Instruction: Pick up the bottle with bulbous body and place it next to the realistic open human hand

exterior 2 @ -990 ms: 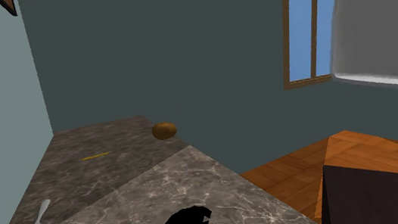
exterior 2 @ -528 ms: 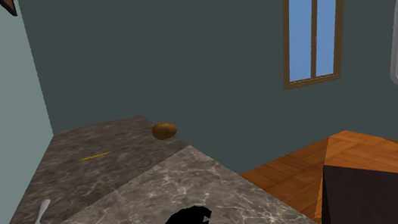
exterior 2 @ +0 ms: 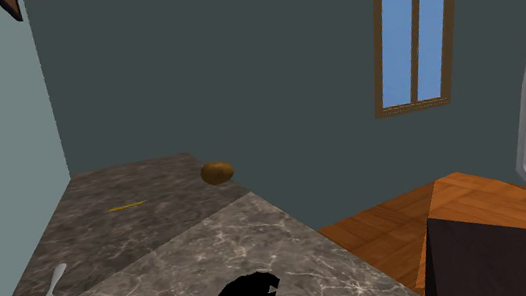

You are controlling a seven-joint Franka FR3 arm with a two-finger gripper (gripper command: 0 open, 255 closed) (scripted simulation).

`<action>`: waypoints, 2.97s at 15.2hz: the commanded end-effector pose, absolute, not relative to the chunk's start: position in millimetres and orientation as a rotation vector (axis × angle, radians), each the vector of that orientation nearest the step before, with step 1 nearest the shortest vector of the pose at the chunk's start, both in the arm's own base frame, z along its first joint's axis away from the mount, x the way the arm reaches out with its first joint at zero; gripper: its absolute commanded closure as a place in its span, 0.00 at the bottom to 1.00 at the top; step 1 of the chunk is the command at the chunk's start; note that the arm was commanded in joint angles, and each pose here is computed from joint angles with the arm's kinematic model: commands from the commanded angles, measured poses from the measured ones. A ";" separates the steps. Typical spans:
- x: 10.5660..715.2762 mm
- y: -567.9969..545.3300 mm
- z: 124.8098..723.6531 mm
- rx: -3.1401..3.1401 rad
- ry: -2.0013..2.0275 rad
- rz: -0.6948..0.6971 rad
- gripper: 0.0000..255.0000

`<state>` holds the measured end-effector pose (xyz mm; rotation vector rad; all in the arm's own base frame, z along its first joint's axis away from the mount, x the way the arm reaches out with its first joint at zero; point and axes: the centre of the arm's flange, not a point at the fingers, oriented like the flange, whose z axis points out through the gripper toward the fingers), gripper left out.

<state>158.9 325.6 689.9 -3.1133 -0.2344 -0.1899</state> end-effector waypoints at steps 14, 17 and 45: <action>160.2 326.2 610.3 -3.113 -0.234 -0.191 1.00; 160.2 326.2 594.5 -3.113 -0.234 -0.191 1.00; 160.2 326.2 446.6 -3.113 -0.234 -0.191 1.00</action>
